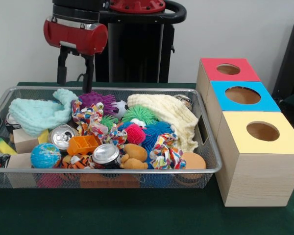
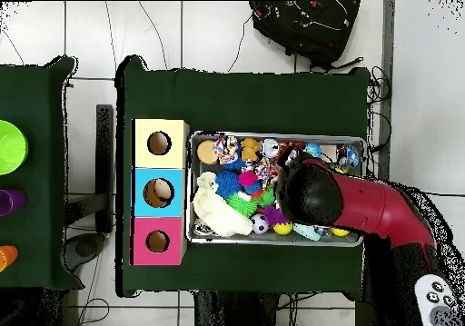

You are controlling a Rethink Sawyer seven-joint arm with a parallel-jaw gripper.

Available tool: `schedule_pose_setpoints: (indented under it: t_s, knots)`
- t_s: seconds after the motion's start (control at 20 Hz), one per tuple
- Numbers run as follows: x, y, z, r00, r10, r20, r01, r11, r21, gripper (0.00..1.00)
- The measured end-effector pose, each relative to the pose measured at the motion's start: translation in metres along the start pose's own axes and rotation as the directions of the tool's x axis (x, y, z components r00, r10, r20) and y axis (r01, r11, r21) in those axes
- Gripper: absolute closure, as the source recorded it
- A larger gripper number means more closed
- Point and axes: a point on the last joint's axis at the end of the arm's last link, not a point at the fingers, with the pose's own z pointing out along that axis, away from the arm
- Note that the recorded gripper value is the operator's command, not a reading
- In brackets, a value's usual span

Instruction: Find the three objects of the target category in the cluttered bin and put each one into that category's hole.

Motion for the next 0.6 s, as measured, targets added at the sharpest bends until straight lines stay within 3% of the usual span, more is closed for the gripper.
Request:
schedule_pose_setpoints:
  t_s: [0.2,0.25,0.6]
  knots:
    - [0.005,-0.002,0.018,0.9998,0.011,-0.018,-0.012,0.9997,-0.020,0.00]
    - [0.006,-0.002,0.024,0.9997,0.014,-0.022,-0.014,0.9996,-0.024,1.00]
    - [0.024,0.020,0.046,0.9998,-0.013,0.018,0.014,0.9982,-0.058,1.00]
